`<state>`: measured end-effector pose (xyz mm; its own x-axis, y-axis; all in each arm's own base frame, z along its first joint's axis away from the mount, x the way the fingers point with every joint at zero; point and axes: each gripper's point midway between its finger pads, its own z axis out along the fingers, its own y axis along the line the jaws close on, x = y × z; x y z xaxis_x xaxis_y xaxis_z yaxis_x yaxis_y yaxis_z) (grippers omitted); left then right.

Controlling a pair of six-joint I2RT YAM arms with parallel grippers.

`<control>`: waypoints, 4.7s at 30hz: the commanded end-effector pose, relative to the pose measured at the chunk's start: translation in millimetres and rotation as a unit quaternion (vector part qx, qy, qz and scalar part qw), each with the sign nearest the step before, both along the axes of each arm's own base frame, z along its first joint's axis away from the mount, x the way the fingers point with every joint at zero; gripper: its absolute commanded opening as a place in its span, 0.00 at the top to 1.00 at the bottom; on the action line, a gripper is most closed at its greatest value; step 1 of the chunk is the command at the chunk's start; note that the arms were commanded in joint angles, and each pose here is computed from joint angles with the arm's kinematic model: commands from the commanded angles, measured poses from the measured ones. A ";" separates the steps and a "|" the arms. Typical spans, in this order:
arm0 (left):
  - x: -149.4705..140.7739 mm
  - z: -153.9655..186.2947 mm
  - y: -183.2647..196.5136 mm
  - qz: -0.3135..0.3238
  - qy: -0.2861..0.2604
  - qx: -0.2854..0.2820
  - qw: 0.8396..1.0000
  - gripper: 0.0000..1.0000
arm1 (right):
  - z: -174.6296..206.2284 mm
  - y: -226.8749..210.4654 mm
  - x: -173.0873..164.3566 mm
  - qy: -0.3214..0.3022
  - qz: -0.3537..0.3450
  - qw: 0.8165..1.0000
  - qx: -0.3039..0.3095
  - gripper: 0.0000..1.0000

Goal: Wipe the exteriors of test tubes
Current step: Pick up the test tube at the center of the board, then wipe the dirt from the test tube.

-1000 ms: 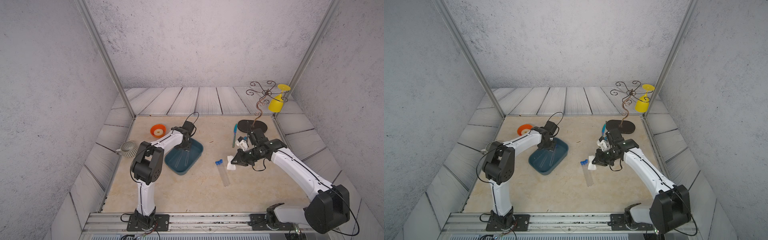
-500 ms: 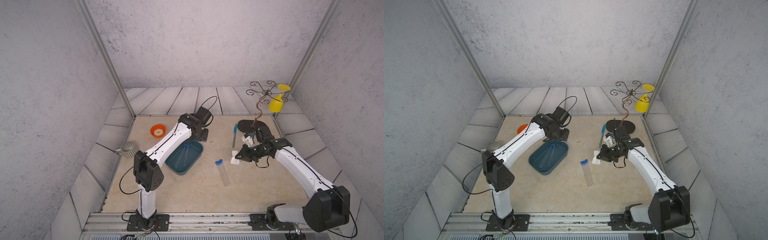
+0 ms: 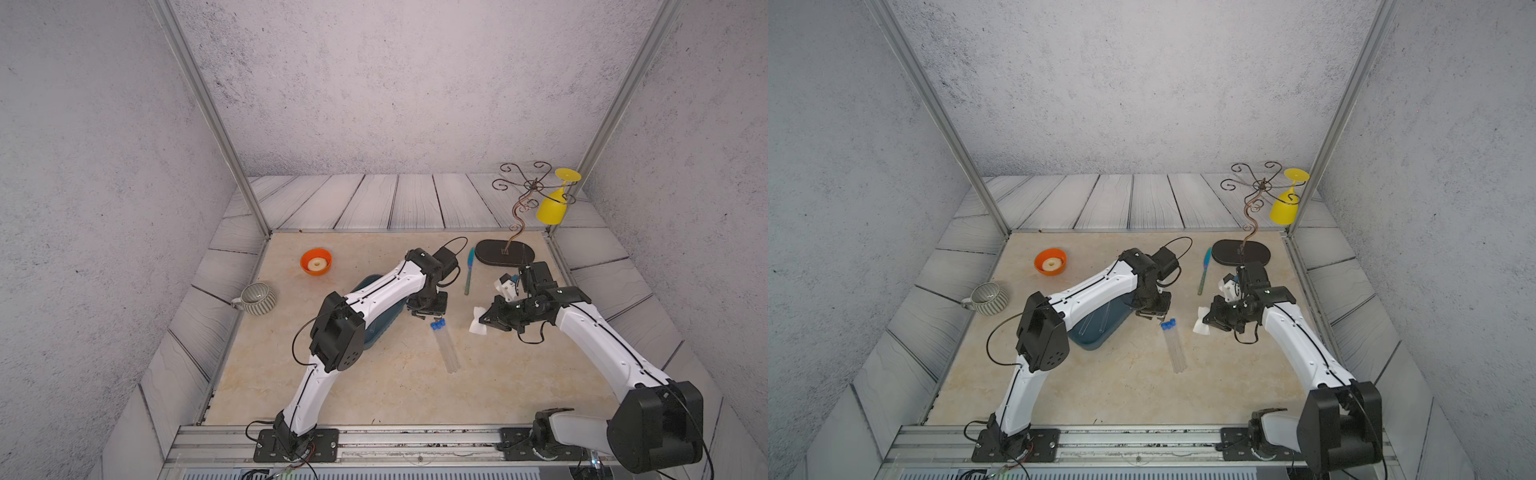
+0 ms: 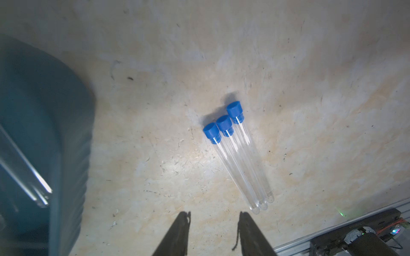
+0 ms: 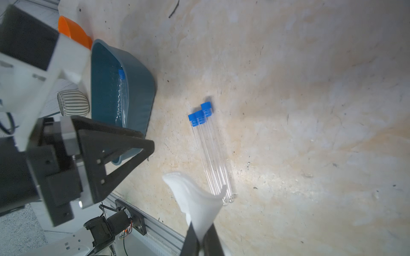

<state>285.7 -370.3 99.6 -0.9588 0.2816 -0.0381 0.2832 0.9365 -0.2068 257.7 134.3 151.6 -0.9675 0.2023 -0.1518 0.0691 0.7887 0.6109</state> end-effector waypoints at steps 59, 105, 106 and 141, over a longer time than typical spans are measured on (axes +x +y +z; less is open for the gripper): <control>-8.6 -90.5 38.5 0.002 0.024 0.100 0.995 0.74 | -15.3 -4.5 -28.8 0.015 -0.024 1.000 0.009 0.93; 7.0 -65.1 32.4 0.029 0.003 0.036 0.999 0.82 | -18.4 1.9 -44.5 0.015 -0.004 0.999 0.028 0.93; 6.9 -59.3 31.3 0.033 0.003 0.028 0.999 0.82 | -18.0 3.0 -44.8 0.015 -0.002 0.999 0.029 0.93; 20.3 107.8 29.8 0.154 -0.011 -0.174 0.973 0.82 | 23.9 142.6 -32.1 -0.075 0.148 0.983 0.076 0.92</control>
<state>306.1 -336.3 184.7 -0.9954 -0.0357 -0.0894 0.0104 0.8835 -0.4684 223.6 276.5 187.5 -0.9523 -0.0567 -0.2999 -0.2649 0.6415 0.7200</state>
